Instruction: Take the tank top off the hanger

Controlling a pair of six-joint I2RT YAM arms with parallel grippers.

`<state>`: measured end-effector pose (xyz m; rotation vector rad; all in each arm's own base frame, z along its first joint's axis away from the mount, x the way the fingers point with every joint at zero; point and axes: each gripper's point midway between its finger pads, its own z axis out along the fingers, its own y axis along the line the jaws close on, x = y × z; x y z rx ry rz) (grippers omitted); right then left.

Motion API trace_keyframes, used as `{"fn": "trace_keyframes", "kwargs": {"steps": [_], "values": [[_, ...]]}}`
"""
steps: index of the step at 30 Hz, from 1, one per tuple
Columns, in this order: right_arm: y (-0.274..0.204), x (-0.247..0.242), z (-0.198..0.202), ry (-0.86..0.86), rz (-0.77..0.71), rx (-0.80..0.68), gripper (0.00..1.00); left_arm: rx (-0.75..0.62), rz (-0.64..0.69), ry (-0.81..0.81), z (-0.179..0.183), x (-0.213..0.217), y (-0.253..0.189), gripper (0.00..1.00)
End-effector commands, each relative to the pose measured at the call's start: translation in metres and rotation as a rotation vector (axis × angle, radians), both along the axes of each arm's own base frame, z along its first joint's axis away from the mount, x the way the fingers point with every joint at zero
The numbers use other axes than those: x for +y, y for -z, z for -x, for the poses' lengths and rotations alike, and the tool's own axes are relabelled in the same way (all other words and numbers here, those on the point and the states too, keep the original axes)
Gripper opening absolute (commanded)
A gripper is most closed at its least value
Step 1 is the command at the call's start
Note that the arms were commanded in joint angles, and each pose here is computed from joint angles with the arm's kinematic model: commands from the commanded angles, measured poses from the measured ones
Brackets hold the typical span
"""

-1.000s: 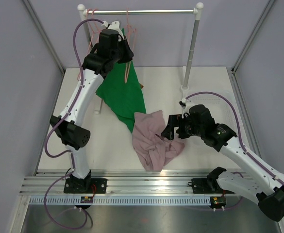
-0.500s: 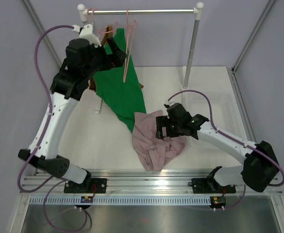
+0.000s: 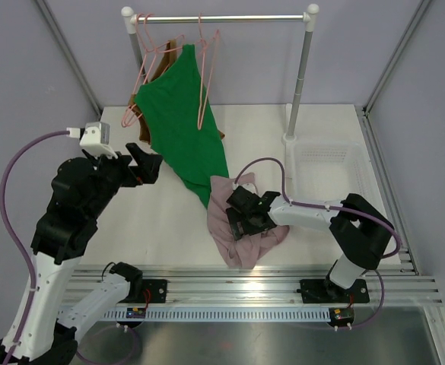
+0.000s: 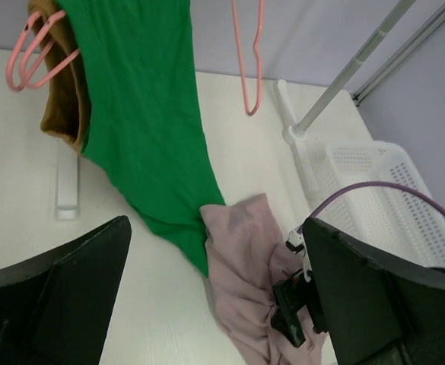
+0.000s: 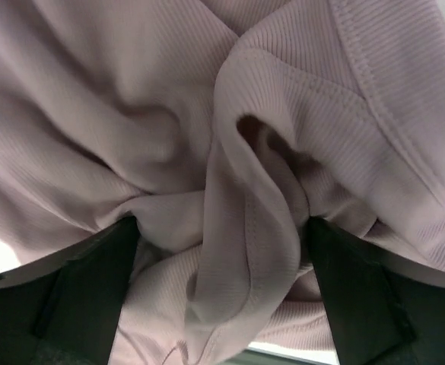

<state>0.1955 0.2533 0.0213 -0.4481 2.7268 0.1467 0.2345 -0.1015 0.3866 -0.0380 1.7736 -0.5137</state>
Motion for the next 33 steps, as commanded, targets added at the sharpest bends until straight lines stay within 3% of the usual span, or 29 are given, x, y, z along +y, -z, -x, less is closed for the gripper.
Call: {"fn": "trace_keyframes", "kwargs": {"steps": [1,2,4,5,7,8,14,22,29,33], "values": [[0.012,0.002,-0.003,0.035,0.035,0.002,0.91,0.064,-0.106,-0.029,0.014,0.017,0.046,0.99],[0.013,0.004,-0.002,0.030,0.031,0.006,0.84,0.067,-0.124,-0.047,0.018,0.023,0.054,0.99],[0.014,0.006,0.001,0.020,0.009,0.010,0.60,0.062,-0.160,-0.130,0.022,0.042,0.074,0.99],[0.007,0.007,0.000,0.015,-0.002,-0.009,0.40,0.052,-0.158,-0.159,0.021,0.047,0.077,0.99],[-0.011,0.010,-0.003,-0.002,-0.033,-0.038,0.25,0.054,-0.155,-0.202,0.023,0.055,0.091,0.99],[-0.019,0.009,-0.005,0.002,-0.040,-0.053,0.00,0.055,-0.151,-0.208,0.023,0.055,0.095,0.99],[-0.112,-0.005,-0.024,0.028,-0.072,-0.235,0.00,0.069,-0.163,-0.270,0.023,0.067,0.104,0.99],[-0.258,-0.027,-0.052,0.078,-0.136,-0.526,0.00,0.054,-0.151,-0.237,0.027,0.062,0.105,0.99],[-0.366,-0.085,-0.070,0.211,-0.150,-0.733,0.00,0.051,-0.148,-0.232,0.028,0.062,0.105,0.99],[-0.392,-0.131,-0.078,0.327,-0.079,-0.796,0.00,0.046,-0.146,-0.226,0.029,0.061,0.104,0.99]]}}
